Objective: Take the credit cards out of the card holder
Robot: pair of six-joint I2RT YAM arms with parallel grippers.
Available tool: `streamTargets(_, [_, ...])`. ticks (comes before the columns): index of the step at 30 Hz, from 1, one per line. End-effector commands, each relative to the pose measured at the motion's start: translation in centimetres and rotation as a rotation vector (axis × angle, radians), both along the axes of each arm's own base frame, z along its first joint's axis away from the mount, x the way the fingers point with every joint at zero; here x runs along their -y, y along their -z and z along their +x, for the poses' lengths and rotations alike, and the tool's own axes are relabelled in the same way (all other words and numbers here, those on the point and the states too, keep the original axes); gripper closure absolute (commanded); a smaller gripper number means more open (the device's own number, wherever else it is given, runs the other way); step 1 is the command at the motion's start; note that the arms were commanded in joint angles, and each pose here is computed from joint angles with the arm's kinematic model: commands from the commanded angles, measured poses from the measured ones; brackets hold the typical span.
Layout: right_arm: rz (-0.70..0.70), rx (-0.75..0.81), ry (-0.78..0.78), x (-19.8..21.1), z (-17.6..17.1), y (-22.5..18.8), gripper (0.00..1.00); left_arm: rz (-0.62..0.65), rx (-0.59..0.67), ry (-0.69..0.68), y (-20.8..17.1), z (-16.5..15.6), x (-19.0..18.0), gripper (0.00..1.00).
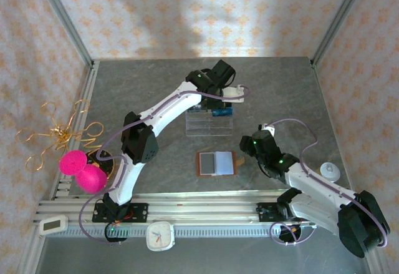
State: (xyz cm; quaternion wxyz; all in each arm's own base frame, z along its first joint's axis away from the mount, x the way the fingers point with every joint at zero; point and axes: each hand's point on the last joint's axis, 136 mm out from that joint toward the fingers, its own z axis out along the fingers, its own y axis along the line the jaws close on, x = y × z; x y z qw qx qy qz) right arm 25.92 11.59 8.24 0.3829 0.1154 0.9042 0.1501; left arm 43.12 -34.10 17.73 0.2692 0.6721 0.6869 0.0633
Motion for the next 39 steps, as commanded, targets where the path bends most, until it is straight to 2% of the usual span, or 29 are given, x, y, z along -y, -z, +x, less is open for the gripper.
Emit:
streamTargets(1, [0.001, 0.029, 0.014, 0.1, 0.7, -0.8, 0.44, 0.028, -0.002, -0.014, 1.6, 0.2, 0.2, 1.0])
streamTargets(21, [0.003, 0.027, 0.016, 0.2, 0.6, -0.6, 0.44, 0.04, -0.024, -0.022, 1.7, -0.7, 0.3, 1.0])
streamTargets(39, [0.009, 0.031, 0.017, 0.2, 0.5, -0.6, 0.44, 0.09, -0.027, -0.055, 3.3, -0.4, -0.5, 1.0])
